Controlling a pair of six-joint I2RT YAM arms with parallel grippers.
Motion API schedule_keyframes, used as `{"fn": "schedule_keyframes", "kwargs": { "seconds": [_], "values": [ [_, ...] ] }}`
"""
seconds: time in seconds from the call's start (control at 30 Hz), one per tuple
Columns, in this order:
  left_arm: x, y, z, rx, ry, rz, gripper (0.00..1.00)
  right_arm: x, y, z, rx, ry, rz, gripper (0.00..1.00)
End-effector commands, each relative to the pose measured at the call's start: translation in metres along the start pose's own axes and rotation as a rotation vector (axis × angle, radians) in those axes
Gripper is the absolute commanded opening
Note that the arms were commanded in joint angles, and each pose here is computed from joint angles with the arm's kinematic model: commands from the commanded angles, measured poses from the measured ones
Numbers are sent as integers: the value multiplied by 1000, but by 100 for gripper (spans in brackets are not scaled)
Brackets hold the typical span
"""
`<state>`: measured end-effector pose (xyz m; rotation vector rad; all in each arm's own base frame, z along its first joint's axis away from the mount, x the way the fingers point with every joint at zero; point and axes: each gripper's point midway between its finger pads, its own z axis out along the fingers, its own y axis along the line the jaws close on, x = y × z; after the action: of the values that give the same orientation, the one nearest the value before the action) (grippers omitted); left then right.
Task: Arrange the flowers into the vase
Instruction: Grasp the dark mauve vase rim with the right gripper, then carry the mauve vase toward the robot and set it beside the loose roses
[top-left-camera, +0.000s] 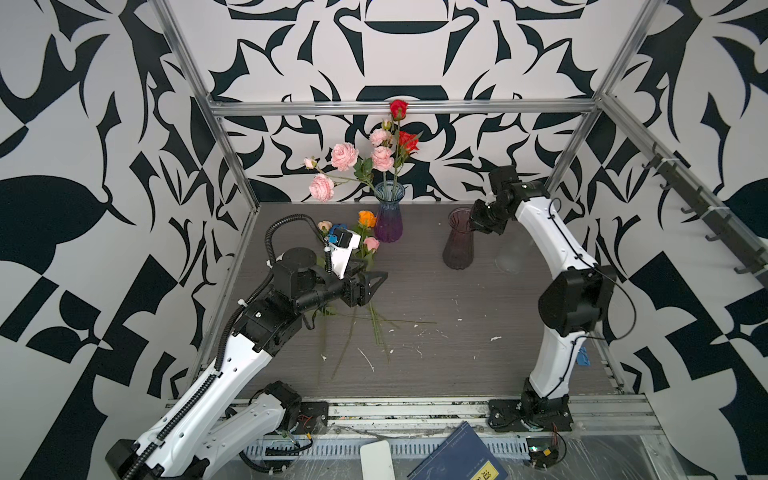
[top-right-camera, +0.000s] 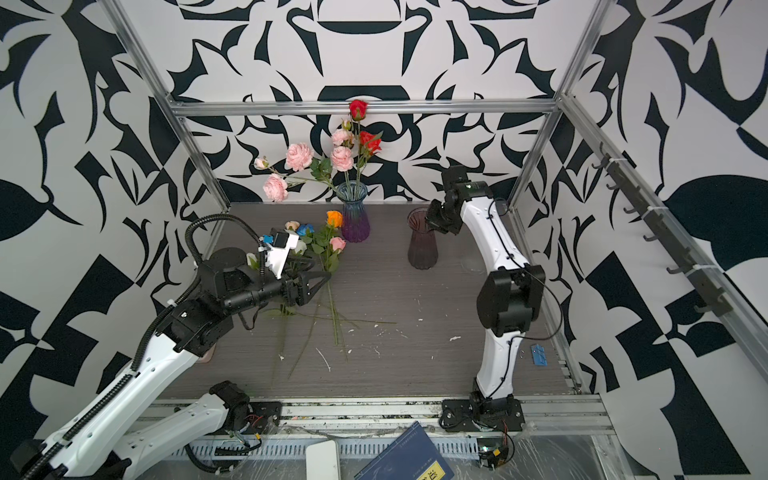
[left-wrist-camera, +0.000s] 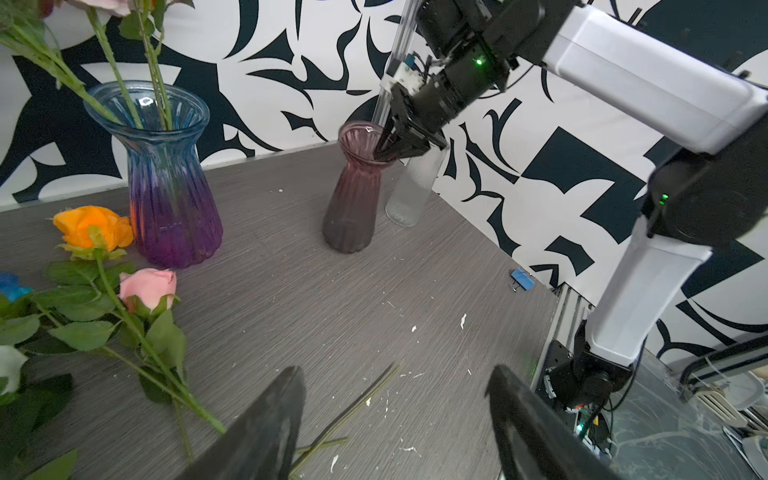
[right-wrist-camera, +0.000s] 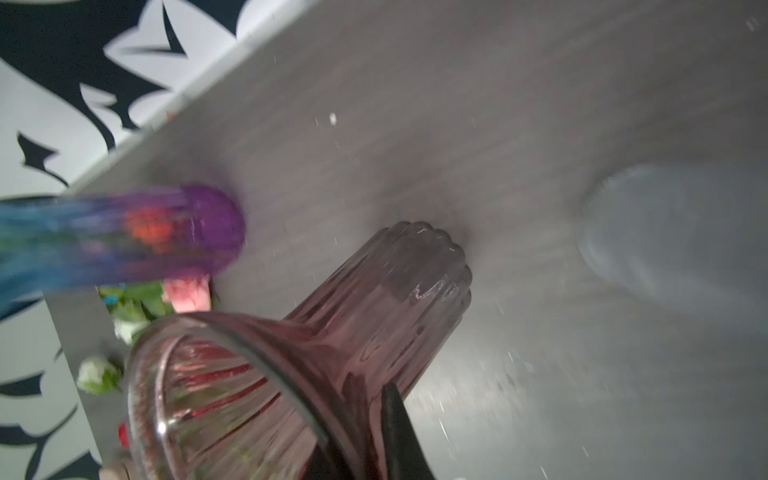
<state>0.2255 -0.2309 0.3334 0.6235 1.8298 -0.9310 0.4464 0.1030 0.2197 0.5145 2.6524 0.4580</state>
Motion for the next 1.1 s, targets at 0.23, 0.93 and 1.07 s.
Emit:
{"fn": "schedule_keyframes", "kwargs": {
  "seconds": [0.23,0.93,1.07],
  "values": [
    [-10,-9,-6,38,-61,-73,74,100,64,-75,-192,-77,-214,0],
    [-7,-9,-13,42,-87,-142,73,180,100,-24,-197,43,-317,0],
    [-7,-9,-14,34,-86,-135,73,199,107,-30,-217,56,-317,0]
  ]
}}
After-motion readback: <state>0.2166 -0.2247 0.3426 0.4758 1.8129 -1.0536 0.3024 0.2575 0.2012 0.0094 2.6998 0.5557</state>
